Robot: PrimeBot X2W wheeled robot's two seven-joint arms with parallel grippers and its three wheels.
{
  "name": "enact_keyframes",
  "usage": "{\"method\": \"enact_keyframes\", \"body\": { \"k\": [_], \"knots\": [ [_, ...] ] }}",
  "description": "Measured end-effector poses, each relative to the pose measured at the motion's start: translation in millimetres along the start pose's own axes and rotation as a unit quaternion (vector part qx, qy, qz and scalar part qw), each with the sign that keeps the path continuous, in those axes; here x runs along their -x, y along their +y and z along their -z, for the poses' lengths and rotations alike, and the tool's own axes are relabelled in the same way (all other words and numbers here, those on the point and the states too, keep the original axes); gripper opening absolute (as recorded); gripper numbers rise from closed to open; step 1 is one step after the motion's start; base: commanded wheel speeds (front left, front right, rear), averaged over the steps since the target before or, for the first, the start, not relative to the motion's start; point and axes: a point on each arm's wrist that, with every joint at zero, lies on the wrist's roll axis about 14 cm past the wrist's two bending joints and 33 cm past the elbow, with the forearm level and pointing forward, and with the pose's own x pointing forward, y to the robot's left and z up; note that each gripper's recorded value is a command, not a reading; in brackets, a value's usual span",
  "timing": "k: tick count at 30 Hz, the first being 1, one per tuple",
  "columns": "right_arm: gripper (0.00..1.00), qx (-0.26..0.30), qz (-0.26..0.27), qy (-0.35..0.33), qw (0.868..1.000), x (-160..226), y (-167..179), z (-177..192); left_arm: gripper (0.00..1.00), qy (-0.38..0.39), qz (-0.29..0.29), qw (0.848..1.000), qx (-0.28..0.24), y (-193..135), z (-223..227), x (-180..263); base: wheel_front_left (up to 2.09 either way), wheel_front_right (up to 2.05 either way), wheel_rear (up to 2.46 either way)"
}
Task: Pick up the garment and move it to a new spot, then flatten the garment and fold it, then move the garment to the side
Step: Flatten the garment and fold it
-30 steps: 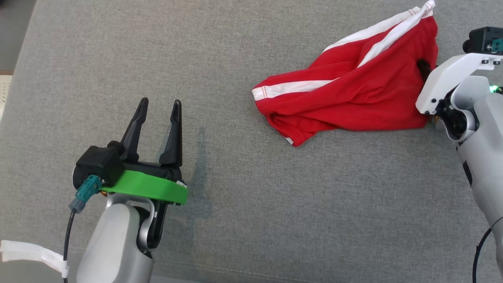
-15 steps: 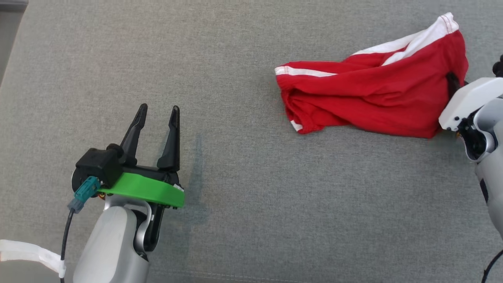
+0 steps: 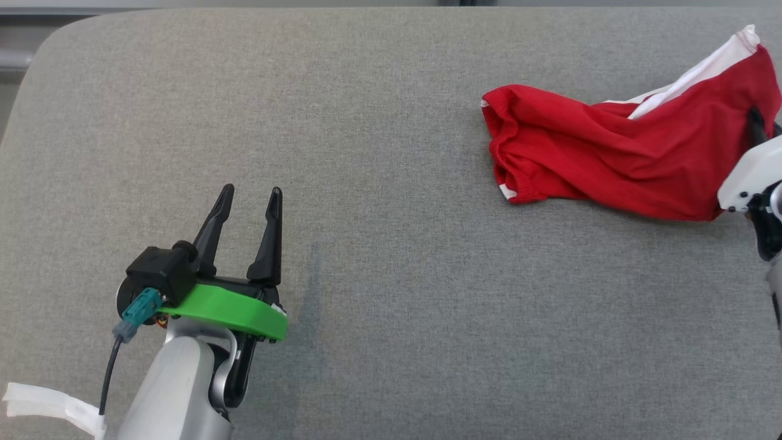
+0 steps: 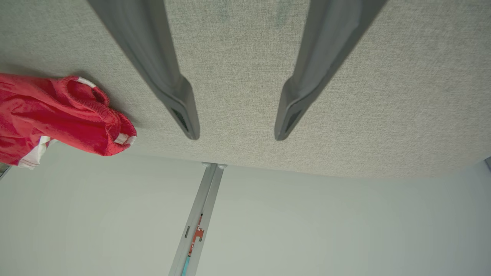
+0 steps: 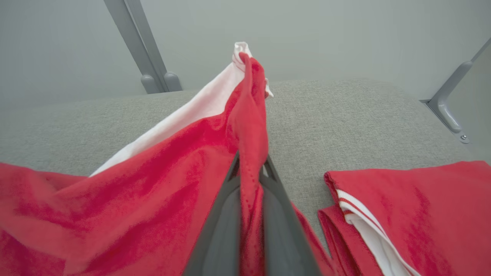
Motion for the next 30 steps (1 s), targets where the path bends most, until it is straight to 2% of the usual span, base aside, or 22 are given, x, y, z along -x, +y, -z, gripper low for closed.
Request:
{"method": "enact_keyframes", "body": {
  "k": [7,17,28,29,30],
  "knots": [
    [0.0,0.022,-0.065,0.001,0.998,7.7,64.7,-23.0,1.0,-0.011,0.006,1.0,0.003,-6.7,-9.3,4.6,0.0,0.0,0.0],
    [0.0,0.088,-0.185,0.06,0.977,16.5,186.8,-1.6,1.0,-0.014,-0.011,1.0,0.008,1.4,-11.8,15.1,0.0,0.0,0.0],
    [0.0,0.124,-0.24,0.125,0.955,23.3,236.3,49.6,1.0,-0.013,-0.038,0.999,0.01,16.0,-11.2,24.6,0.0,0.0,0.0],
    [0.43,0.126,-0.241,0.13,0.954,23.6,236.6,52.9,1.0,-0.012,-0.039,0.999,0.01,16.7,-11.0,25.0,0.0,0.0,0.0],
    [1.0,0.125,-0.241,0.131,0.953,23.7,237.3,54.8,1.0,-0.012,-0.04,0.999,0.01,17.2,-10.8,25.4,0.0,0.0,0.0]
  ]
}}
